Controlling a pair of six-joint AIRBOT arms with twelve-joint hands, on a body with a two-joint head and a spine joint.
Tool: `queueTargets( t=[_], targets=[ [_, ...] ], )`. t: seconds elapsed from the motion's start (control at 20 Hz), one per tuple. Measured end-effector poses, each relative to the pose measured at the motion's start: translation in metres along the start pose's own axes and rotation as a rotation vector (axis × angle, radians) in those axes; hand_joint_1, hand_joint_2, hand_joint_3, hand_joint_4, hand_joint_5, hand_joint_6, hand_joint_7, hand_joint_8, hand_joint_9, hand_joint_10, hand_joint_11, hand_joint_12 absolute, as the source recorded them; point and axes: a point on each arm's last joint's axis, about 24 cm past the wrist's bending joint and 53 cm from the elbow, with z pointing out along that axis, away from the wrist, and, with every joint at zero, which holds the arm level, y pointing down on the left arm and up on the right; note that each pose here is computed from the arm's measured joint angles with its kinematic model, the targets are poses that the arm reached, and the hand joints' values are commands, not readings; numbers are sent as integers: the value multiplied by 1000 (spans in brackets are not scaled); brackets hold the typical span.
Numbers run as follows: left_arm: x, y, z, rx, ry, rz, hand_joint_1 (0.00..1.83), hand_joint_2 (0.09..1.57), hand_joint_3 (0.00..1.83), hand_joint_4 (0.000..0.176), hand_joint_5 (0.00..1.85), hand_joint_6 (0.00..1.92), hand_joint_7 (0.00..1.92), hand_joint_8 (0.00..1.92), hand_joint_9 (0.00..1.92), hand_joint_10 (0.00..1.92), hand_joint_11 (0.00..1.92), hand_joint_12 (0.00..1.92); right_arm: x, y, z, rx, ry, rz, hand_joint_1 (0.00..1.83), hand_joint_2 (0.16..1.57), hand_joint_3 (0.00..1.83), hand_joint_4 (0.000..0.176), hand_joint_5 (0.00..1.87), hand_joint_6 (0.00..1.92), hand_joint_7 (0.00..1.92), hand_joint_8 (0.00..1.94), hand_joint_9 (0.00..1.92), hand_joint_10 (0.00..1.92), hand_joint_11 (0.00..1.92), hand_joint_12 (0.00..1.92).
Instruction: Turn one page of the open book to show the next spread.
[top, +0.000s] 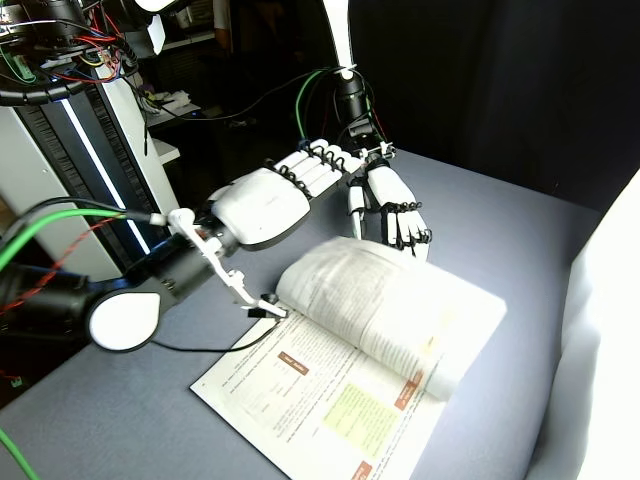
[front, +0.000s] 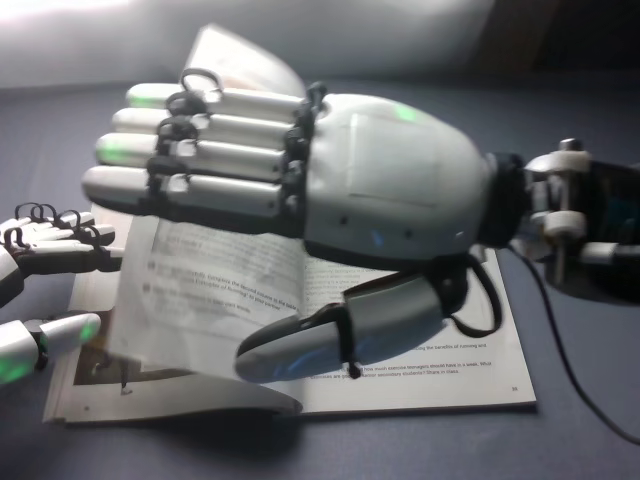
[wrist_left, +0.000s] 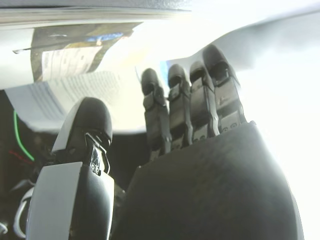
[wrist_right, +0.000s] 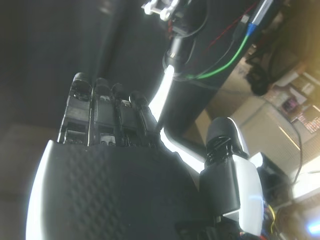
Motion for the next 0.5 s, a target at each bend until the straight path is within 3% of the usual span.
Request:
queueTargets(
  t=[0.05,0.1,0.15,0.2,0.25,0.3,0.35,0.4,0.5],
  targets=[
    [-3,-5,-1,4,-8,13,235,1385,27,16,268,1,120,0,35,1,0,169,-5,2,-5,5,-3,-18,0,1162,0,0,0,0,0,0,0,0,0,0],
    [-6,-9,-2,11,-11,25,235,1385,27,16,268,1,120,0,35,1,0,169,-7,4,-5,4,-12,-19,0,1162,0,0,0,0,0,0,0,0,0,0],
    [-12,-15,-5,18,-19,46,153,1489,39,0,253,4,114,5,6,0,0,33,-9,6,-5,8,-22,-15,0,1158,0,0,0,0,0,0,0,0,0,0],
    [-19,-24,-7,38,-36,65,5,1434,0,46,38,0,15,0,0,0,0,0,-11,9,-9,8,-21,-25,0,1161,0,0,0,0,0,0,0,0,0,0],
    [-27,-31,-8,51,-55,86,5,1434,0,46,38,0,15,0,0,0,0,0,-15,8,-16,23,-23,-41,0,1161,0,0,0,0,0,0,0,0,0,0],
    [-39,-37,-12,55,-81,114,229,1344,0,0,14,1,12,0,31,4,0,117,-24,-1,-29,70,-46,-48,0,1153,0,0,0,0,0,0,0,0,0,0],
    [-46,-44,-14,69,-98,140,334,1253,0,0,2,0,2,0,5,0,0,23,-30,-14,-43,136,-60,-53,0,1160,0,0,0,0,0,0,0,0,0,0],
    [-49,-50,-15,85,-104,150,303,1247,0,17,0,0,0,0,0,0,0,4,-33,-24,-56,186,-62,-60,0,1155,0,0,0,0,0,0,0,0,0,0],
    [-48,-57,-16,110,-106,159,291,1251,0,16,0,0,0,0,0,0,0,0,-36,-39,-82,284,-60,-71,0,1149,0,0,0,0,0,0,0,0,0,0]
  ],
)
